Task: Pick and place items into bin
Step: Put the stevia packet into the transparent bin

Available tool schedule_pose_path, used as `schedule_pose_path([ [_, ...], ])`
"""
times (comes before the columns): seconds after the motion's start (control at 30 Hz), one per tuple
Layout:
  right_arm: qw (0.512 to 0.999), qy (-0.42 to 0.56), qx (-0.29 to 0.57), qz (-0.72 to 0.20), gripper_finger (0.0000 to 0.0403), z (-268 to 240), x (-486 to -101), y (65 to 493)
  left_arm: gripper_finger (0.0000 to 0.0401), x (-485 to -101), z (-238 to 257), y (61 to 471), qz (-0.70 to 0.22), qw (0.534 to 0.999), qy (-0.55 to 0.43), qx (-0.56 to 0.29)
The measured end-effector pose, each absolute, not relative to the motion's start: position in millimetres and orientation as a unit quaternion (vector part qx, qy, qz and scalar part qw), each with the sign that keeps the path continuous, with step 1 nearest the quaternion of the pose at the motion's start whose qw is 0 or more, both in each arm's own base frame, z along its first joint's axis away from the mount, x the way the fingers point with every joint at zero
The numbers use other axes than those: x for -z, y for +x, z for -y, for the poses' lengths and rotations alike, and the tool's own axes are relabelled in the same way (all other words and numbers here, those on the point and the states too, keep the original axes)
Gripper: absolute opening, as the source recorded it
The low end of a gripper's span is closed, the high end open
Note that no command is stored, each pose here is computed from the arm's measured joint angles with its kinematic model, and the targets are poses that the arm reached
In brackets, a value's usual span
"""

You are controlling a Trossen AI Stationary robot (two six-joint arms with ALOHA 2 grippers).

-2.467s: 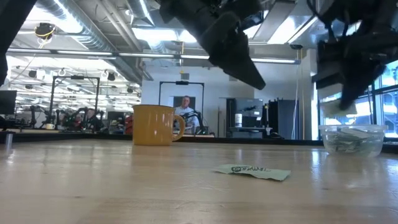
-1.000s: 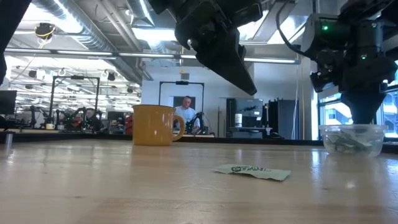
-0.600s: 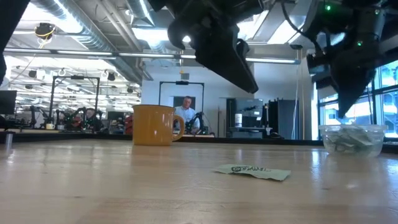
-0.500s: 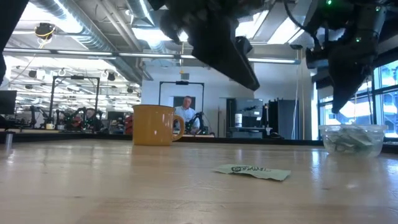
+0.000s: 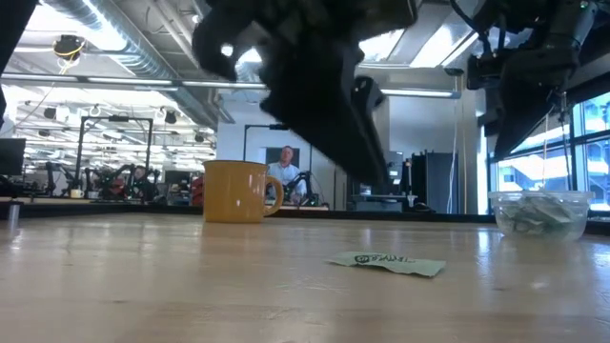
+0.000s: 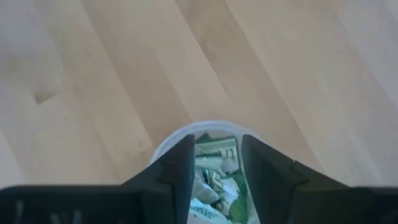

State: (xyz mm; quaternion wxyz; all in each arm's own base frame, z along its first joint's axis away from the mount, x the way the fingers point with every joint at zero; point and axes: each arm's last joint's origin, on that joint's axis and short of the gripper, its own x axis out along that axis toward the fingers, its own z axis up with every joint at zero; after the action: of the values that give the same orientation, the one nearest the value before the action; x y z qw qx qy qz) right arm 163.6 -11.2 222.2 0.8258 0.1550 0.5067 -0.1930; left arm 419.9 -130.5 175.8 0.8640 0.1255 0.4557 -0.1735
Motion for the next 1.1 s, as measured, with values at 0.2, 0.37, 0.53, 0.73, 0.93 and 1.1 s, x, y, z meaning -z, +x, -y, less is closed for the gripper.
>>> schedule_pose_path([
  [0.2,0.832,0.157,0.191,-0.497,0.0135,11.3,-223.2,165.7,0.0113,-149.3,133.2,422.4,-0.488,0.853,0.120,0.142],
  [0.37,0.833,0.156,0.190,-0.496,0.0135,11.3,-223.3,166.0,0.0113,-138.0,133.3,423.4,-0.501,0.847,0.115,0.133],
  [0.53,0.833,0.156,0.190,-0.496,0.0135,11.2,-223.2,166.0,0.0108,-136.8,132.9,421.2,-0.515,0.841,0.110,0.127],
  [0.73,0.832,0.156,0.190,-0.497,0.0136,11.2,-223.2,165.9,0.0069,-136.7,132.6,420.2,-0.520,0.838,0.105,0.127],
  [0.93,0.832,0.157,0.190,-0.497,0.0136,11.2,-223.2,165.9,0.0024,-136.2,131.8,418.8,-0.527,0.833,0.106,0.126],
  [1.1,0.832,0.157,0.190,-0.497,0.0136,11.2,-223.2,165.9,0.0004,-136.9,131.5,418.1,-0.529,0.832,0.107,0.126],
])
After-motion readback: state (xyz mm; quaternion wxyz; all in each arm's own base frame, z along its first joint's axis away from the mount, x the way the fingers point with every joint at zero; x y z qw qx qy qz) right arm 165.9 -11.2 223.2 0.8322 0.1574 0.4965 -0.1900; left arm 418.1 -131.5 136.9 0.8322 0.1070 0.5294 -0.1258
